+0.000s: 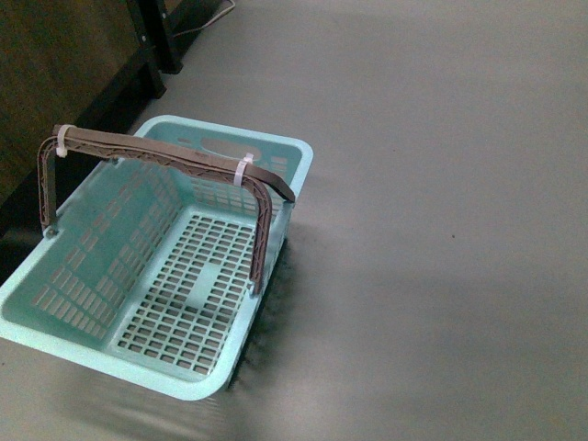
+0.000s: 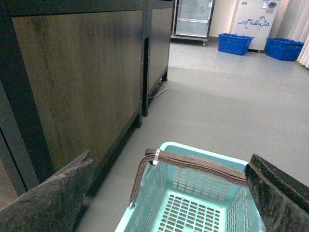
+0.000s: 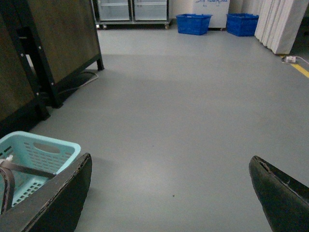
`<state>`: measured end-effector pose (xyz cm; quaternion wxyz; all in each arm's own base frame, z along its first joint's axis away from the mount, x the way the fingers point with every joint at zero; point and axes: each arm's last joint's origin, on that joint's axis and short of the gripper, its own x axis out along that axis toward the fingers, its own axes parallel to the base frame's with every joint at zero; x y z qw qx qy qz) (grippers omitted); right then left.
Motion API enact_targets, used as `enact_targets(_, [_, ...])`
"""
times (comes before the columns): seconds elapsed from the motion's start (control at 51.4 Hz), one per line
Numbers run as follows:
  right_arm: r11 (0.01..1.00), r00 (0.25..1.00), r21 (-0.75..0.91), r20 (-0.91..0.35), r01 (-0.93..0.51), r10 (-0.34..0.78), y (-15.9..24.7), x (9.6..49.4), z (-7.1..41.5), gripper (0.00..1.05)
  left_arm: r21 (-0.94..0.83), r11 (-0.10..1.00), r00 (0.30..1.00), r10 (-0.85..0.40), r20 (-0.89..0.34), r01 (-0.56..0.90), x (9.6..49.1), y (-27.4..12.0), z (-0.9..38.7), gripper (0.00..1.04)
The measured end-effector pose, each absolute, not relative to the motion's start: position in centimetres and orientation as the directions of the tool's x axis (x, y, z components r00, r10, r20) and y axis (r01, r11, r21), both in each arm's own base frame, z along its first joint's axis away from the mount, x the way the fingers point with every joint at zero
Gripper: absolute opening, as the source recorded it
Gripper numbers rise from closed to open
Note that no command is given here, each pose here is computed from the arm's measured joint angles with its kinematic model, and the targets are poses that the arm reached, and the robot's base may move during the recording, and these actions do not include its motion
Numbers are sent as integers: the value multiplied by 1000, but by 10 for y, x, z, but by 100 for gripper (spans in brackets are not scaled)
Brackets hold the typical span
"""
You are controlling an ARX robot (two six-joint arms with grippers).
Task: Pick mango and avocado into basket
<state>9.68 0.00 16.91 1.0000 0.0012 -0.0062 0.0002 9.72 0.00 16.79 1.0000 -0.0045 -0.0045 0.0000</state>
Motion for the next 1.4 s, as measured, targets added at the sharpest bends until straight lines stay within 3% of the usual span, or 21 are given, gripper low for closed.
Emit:
enact_targets(0.701, [1000,1000,2,12,0,0,0,97,169,96,-9,1000,1000,-1,8,1,97,0,168,96])
enact_targets(0.759, [1000,1000,2,12,0,0,0,97,169,96,-101,992,989,-90,-115,79,98,0,167,96])
enact_targets(0.798, [1000,1000,2,12,0,0,0,97,169,96,-248,964,953,-165,-253,101,99,-1,168,96])
enact_targets(0.857, [1000,1000,2,12,0,0,0,97,169,96,-401,912,902,-240,-358,84,105,-4,166,96])
enact_targets(0.954, [1000,1000,2,12,0,0,0,97,169,96,-593,805,875,-285,-392,-3,122,-6,168,96])
enact_targets(1.051, [1000,1000,2,12,0,0,0,97,169,96,-736,672,891,-283,-355,-80,152,-6,176,96])
enact_targets(1.246, [1000,1000,2,12,0,0,0,97,169,96,-854,440,908,-172,-383,-277,237,-17,151,96])
enact_targets(1.402, [1000,1000,2,12,0,0,0,97,169,96,-842,366,857,-183,-482,-395,297,-48,107,96])
